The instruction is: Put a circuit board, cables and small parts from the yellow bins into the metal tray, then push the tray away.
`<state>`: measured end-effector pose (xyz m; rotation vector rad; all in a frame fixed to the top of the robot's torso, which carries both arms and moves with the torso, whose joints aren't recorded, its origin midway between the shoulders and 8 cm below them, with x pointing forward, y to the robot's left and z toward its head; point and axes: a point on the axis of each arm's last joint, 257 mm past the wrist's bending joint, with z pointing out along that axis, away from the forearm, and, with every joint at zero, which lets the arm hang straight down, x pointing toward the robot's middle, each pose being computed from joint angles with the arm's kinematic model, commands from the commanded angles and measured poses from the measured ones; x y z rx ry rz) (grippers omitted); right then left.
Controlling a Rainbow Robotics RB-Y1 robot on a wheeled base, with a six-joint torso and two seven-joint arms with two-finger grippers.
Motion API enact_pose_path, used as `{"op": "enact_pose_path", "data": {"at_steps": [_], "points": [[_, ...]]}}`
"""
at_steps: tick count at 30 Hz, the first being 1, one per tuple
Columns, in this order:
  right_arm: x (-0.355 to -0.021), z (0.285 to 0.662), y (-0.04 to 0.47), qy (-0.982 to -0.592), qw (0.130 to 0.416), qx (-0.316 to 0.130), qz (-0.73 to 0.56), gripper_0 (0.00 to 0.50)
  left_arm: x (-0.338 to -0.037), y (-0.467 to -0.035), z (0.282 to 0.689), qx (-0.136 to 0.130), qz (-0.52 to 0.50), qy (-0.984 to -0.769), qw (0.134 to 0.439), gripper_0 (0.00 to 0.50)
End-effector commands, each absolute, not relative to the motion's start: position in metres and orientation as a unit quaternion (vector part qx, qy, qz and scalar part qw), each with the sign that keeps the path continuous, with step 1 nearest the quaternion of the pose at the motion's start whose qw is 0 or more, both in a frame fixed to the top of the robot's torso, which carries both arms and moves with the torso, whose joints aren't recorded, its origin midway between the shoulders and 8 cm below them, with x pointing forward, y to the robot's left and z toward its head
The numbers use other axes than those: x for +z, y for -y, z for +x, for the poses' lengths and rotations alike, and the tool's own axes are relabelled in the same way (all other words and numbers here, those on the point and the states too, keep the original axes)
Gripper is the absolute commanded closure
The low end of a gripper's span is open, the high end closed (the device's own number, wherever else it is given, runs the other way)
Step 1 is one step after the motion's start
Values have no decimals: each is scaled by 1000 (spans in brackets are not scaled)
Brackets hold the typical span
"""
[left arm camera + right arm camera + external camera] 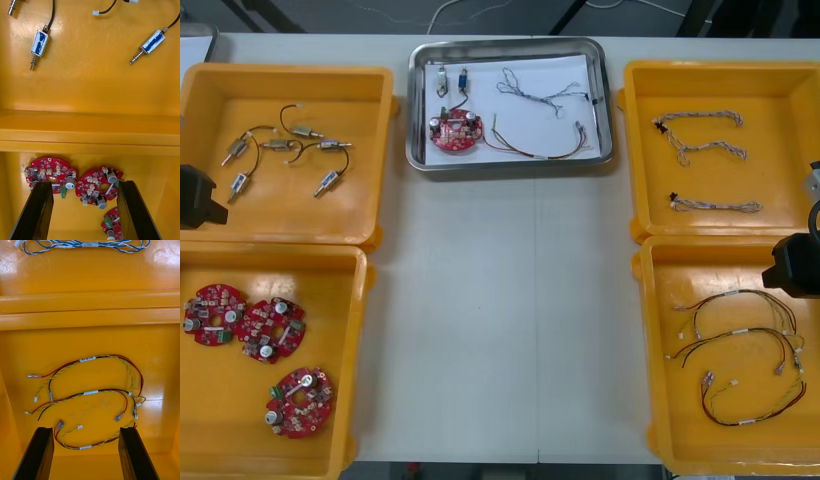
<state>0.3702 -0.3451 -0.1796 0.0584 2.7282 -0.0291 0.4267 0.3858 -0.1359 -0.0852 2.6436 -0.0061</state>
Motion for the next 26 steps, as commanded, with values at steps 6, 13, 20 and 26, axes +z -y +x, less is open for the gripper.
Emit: {"op": "enact_pose_path", "data": {"at_steps": [6,13,20,26], "points": [[-172,379,337,-975,221,-8,3,0,-119,-405,423,22,-44,-964,262,0],[-172,379,337,-975,221,-8,3,0,-119,-405,423,22,-44,-964,262,0],[-172,379,337,-975,221,-8,3,0,-119,-405,423,22,-44,-964,262,0],[-172,379,337,-975,221,-8,3,0,-119,-405,423,22,-44,-964,262,0]]}}
